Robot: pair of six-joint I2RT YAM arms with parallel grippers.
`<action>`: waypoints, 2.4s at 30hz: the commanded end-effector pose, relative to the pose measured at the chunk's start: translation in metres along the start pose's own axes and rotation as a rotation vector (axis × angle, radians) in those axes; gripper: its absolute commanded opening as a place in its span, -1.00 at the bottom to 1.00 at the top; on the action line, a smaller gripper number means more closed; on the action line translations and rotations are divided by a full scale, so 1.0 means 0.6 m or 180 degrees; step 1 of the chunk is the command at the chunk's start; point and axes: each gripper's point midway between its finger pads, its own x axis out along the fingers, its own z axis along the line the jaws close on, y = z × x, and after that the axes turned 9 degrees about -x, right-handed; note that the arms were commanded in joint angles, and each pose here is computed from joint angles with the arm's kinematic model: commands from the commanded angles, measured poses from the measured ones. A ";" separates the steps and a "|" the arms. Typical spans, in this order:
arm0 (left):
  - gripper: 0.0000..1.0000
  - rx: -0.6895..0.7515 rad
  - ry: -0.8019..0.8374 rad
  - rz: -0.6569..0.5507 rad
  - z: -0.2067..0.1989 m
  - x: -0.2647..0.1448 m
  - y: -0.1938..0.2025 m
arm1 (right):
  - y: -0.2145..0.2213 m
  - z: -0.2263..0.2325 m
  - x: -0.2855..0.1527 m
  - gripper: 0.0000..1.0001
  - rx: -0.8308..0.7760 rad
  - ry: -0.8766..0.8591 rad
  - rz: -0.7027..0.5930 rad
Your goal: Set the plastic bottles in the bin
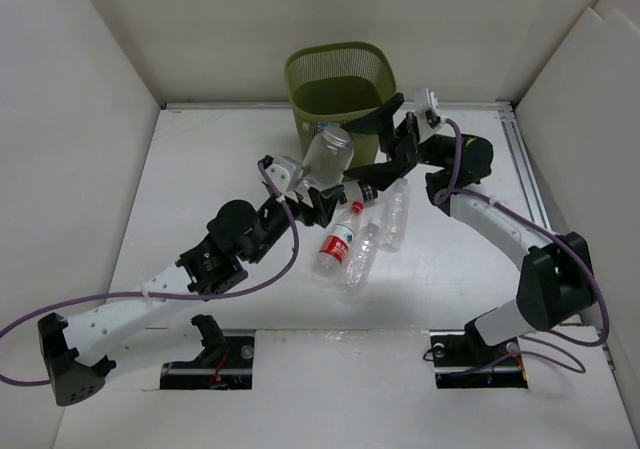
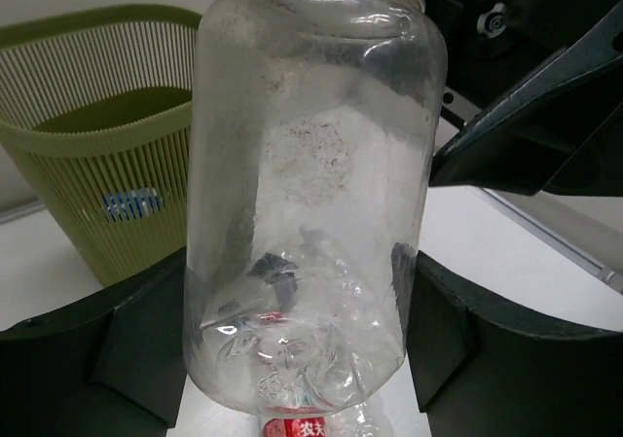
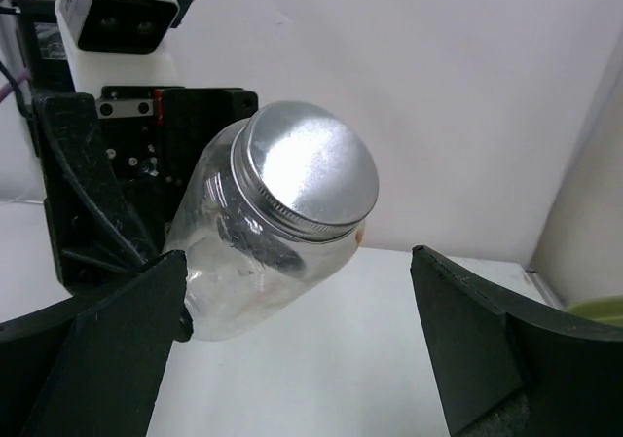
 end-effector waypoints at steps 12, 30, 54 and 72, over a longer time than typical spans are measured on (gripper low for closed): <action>-1.00 0.0077 0.0514 -0.0416 -0.055 0.002 -0.068 | -0.102 0.096 0.074 1.00 -0.0471 -0.0790 -0.0755; 1.00 -0.0248 -0.0228 -0.0298 0.011 0.003 -0.045 | -0.118 -0.026 0.070 -1.00 -0.0617 -0.0415 -0.0495; 1.00 -0.0582 -0.1308 0.1216 0.091 0.013 0.173 | 0.043 -0.468 -0.060 1.00 -0.0966 0.0842 0.0437; 1.00 -0.0324 -0.1320 0.2730 0.112 -0.017 0.473 | -0.070 -0.181 -0.166 1.00 -0.1497 0.1144 0.1341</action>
